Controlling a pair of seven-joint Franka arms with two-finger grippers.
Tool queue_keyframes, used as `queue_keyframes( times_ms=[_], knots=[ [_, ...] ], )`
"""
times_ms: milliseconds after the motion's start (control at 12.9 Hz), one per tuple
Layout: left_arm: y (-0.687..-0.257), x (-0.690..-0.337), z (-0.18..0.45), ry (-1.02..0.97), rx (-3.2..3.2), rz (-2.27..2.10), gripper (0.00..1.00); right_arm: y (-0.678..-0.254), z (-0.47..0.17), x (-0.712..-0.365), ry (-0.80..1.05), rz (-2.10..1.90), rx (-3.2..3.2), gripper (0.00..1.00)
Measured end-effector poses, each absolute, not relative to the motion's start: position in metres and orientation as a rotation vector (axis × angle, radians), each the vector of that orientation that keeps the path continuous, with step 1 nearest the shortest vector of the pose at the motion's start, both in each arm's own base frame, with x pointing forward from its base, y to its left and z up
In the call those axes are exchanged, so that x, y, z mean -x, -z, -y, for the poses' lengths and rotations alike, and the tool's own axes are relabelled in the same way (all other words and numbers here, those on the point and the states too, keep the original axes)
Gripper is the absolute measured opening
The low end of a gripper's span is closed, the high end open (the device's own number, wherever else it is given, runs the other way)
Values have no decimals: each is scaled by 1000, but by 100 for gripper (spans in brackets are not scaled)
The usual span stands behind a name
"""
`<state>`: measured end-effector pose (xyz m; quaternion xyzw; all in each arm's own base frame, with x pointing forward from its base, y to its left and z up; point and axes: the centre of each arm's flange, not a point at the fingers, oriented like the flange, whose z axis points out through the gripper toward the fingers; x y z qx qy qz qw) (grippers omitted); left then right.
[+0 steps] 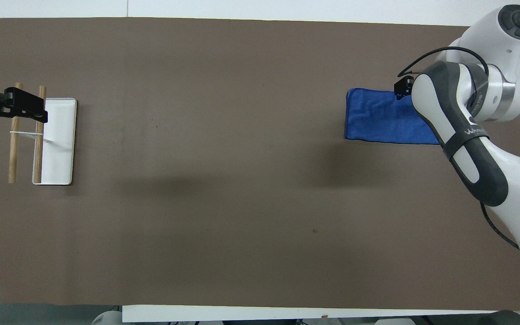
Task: Right arm passes towel to left arm to hang
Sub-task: 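Reach the right gripper down to the blue towel's edge, then grasp the blue towel edge with the right gripper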
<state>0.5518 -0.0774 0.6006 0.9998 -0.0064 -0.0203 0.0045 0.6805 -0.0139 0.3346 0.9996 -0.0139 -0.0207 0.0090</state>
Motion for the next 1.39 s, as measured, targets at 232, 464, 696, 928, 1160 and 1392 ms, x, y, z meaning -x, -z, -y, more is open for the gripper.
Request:
queue_keyframes(
  times_ms=[232, 464, 696, 928, 1160, 1392],
  knots=[
    [-601, -552, 79, 64, -3132, 26, 99, -312, 4, -674, 43, 19, -3125, 93],
    [-600, -551, 81, 66, -3132, 30, 99, -293, 0, -666, 27, 10, -3124, 87],
    [-600, -551, 82, 67, -3132, 33, 99, -294, 0, -666, 20, -14, -3125, 85],
    [-600, -551, 82, 67, -3132, 33, 99, -290, 0, -665, 19, -47, -3124, 83],
    [-600, -551, 82, 67, -3132, 33, 99, -285, 2, -661, 37, -59, -3124, 78],
    [-600, -551, 82, 67, -3132, 33, 99, -289, 2, -660, 25, -69, -3125, 56]
  ],
)
